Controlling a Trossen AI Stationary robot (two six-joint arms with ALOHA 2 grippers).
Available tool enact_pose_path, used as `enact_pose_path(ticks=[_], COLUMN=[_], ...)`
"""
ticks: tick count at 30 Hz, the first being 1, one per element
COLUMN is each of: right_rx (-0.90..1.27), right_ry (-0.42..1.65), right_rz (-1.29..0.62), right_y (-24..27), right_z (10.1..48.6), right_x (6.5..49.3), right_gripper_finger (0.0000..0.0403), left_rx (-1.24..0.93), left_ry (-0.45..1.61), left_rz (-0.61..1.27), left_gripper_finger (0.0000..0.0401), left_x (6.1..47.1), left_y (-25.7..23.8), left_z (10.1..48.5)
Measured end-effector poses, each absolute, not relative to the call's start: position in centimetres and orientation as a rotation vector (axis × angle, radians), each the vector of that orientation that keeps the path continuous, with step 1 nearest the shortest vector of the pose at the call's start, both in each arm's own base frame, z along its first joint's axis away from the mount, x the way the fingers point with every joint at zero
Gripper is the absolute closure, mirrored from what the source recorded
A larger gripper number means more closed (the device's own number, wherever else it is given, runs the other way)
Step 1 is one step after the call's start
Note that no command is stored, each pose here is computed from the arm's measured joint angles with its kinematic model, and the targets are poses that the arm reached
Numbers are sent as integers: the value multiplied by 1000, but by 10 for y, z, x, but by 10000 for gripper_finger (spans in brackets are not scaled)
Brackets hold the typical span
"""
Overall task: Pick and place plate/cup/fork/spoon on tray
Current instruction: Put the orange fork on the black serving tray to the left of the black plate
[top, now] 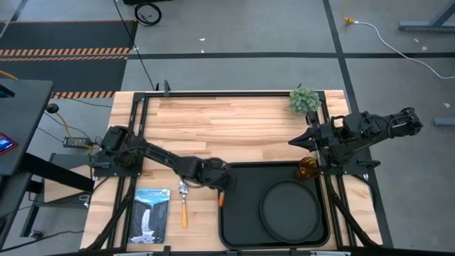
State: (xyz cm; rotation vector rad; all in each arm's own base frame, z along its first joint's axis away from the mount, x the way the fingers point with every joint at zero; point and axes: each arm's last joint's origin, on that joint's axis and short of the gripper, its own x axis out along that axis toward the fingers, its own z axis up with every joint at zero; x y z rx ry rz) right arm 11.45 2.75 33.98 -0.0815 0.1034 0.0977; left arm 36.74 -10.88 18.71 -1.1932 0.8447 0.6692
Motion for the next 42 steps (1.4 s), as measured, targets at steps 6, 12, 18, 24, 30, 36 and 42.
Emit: enact_pose_path(ticks=[6,12,18,24,30,36,42], right_rx=[-82,-80,-79,-67,-65,-67,-68], right_ry=[104,99,95,80,79,94,99], right_rz=[92,92,93,93,95,96,96], right_y=[26,25,25,24,24,25,25], right_z=[340,340,341,342,342,341,340], right_x=[110,108,106,103,102,105,107], right_gripper_finger=[394,394,394,394,394,394,394], left_rx=[-1313,-1377,-1305,-1265,-1240,-1253,-1265], left_ry=[687,575,602,630,672,715,735], left_rz=[524,485,498,603,602,632,671], left_gripper_finger=[382,384,384,384,385,374,363], left_x=[382,388,407,430,452,457,458], left_y=[-141,-166,-183,-192,-201,-203,-201], left_z=[182,178,196,193,183,171,159])
